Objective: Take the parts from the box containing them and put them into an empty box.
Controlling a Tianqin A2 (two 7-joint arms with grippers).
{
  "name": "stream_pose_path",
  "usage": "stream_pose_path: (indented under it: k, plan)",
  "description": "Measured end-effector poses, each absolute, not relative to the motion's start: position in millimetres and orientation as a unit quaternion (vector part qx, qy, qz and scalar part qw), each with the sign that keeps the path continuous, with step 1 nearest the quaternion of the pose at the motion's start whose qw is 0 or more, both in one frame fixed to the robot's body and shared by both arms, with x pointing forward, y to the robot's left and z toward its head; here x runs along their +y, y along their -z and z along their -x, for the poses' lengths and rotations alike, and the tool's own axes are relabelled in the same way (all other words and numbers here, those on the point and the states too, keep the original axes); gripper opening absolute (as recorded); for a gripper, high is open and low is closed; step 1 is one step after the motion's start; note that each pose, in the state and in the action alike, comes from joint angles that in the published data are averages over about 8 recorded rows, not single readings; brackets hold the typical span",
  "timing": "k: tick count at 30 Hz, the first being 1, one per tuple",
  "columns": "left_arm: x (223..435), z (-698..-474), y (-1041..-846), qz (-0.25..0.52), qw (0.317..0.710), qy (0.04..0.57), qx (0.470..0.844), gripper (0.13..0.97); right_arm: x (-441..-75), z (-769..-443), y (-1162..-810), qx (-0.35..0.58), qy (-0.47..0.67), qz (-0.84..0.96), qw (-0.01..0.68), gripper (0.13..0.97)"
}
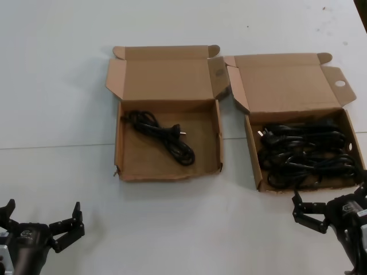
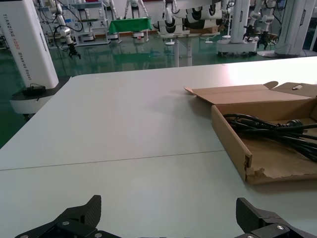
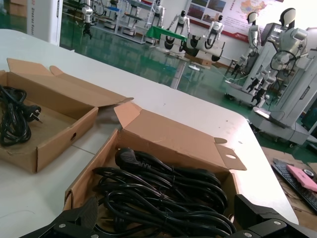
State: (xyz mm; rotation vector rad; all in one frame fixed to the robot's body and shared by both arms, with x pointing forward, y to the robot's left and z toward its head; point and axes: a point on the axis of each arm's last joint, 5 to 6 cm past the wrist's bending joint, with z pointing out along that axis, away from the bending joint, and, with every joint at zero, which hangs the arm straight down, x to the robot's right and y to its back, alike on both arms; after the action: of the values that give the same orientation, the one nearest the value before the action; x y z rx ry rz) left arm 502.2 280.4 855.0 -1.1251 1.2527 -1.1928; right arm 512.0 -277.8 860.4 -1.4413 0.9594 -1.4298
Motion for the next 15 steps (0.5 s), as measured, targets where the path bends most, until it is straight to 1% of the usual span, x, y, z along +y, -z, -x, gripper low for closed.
stream_pose_path:
  k: [15]
  plan:
    - [280.4,-502.2,-855.0,0.468,0.513,0.496,0.521,0.966,-277.8,-512.0,-860.4,0.385,0.574,0.579,0.433,0.966]
